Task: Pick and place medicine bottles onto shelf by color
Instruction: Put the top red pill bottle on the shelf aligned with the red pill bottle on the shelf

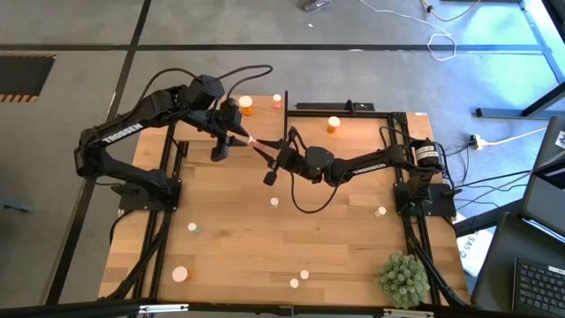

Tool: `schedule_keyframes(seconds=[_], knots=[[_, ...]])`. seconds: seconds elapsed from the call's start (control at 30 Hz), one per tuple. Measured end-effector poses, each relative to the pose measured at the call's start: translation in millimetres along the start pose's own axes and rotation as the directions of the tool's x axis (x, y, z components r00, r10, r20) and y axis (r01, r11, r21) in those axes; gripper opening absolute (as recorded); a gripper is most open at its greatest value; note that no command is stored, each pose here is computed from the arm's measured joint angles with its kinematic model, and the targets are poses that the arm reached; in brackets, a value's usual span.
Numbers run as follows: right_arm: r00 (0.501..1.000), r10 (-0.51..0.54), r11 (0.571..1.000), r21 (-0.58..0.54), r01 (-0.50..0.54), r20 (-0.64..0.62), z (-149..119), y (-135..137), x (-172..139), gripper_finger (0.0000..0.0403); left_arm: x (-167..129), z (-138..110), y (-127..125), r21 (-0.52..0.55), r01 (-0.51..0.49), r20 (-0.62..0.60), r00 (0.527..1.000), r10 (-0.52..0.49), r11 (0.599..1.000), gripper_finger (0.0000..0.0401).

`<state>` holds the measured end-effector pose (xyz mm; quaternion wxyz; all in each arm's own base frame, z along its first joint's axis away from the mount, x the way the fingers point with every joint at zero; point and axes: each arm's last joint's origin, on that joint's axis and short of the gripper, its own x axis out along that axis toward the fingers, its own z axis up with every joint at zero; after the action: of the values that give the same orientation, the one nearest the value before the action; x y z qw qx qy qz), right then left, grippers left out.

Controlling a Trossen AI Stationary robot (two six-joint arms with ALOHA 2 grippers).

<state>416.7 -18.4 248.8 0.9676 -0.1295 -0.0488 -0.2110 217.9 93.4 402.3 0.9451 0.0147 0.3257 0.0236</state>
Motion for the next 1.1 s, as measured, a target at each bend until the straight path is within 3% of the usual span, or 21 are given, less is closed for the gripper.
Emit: schedule_keyframes(seconds=[0.17,1.1], knots=[[1.000,-0.001,1.000,0.000,0.001,-0.001,0.0,0.0,0.0,0.0104,-0.1,-0.5,1.9,0.001,-0.061,-0.017,0.998,0.061,0.998,0.0140],[1.000,0.000,1.000,-0.001,0.000,-0.001,-0.1,0.0,0.0,0.0104,-0.1,-0.5,2.1,0.003,-0.075,-0.021,0.997,0.075,0.997,0.0140]])
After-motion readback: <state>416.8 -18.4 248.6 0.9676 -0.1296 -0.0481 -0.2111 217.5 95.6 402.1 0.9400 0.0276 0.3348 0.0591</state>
